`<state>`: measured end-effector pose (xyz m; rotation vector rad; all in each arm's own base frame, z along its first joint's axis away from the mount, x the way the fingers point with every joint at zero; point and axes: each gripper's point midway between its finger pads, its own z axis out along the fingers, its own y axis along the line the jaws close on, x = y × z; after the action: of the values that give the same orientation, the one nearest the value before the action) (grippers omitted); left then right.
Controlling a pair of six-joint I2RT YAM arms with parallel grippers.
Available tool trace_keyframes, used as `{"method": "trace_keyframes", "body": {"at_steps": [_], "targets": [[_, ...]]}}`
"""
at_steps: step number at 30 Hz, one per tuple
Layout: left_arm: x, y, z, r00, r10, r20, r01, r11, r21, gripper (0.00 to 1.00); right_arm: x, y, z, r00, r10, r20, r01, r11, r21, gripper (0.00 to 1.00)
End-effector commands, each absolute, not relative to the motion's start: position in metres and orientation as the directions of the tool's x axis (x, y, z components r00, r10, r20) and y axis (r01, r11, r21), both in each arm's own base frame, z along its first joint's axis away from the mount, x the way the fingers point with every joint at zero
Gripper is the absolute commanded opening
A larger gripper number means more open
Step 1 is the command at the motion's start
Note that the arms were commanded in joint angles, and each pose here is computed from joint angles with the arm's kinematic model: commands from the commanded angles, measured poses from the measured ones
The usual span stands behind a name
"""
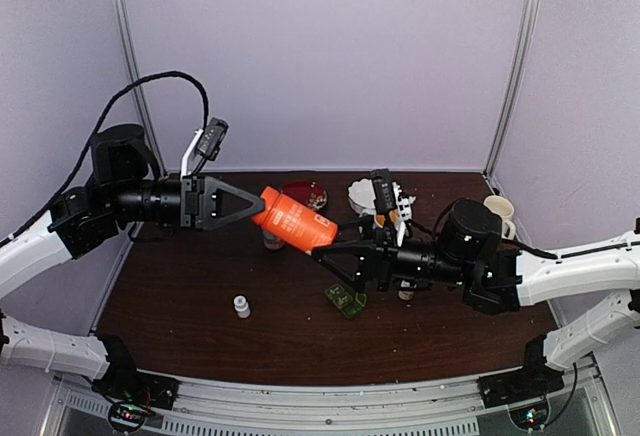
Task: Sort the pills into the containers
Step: Unscrew the lid of the pill bottle from the pill bottle.
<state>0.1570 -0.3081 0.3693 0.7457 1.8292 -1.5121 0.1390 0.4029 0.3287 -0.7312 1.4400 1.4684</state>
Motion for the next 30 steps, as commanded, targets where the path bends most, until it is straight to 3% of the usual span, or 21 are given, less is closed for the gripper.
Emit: {"method": "trace_keyframes", "body": {"at_steps": [1,6,9,15,19,22,26,30], "targets": [[0.154,-0.306,0.401,-0.575,-0.050,-0.816,0.808,0.122,-0.577,0.26,0.136,0.405,0.356,-0.381,0.260,-0.887,-0.909,0.070,0.411,0.75],[0.153,-0.305,0.399,-0.578,-0.051,-0.814,0.806,0.119,-0.580,0.26,0.137,0.404,0.359,-0.386,0.272,-0.882,-0.905,0.072,0.418,0.71],[0.154,-0.305,0.398,-0.578,-0.055,-0.814,0.805,0.125,-0.580,0.26,0.136,0.404,0.361,-0.391,0.275,-0.878,-0.905,0.058,0.421,0.54],[0.161,-0.303,0.393,-0.610,-0.057,-0.790,0.772,0.180,-0.609,0.26,0.137,0.407,0.352,-0.327,0.231,-0.916,-0.929,0.101,0.357,0.33],[0.172,-0.302,0.371,-0.682,-0.042,-0.730,0.696,0.271,-0.665,0.25,0.149,0.405,0.344,-0.151,0.161,-0.975,-0.955,0.232,0.186,0.24],[0.174,-0.301,0.357,-0.734,-0.056,-0.677,0.637,0.292,-0.714,0.25,0.150,0.403,0.341,0.086,0.046,-0.995,-0.955,0.290,-0.069,0.23],[0.175,-0.300,0.338,-0.799,-0.081,-0.596,0.549,0.305,-0.778,0.25,0.139,0.401,0.334,0.429,-0.115,-0.896,-0.839,0.317,-0.443,0.22],[0.174,-0.302,0.328,-0.833,-0.100,-0.544,0.502,0.276,-0.819,0.24,0.142,0.399,0.337,0.536,-0.185,-0.824,-0.756,0.329,-0.566,0.21]]}}
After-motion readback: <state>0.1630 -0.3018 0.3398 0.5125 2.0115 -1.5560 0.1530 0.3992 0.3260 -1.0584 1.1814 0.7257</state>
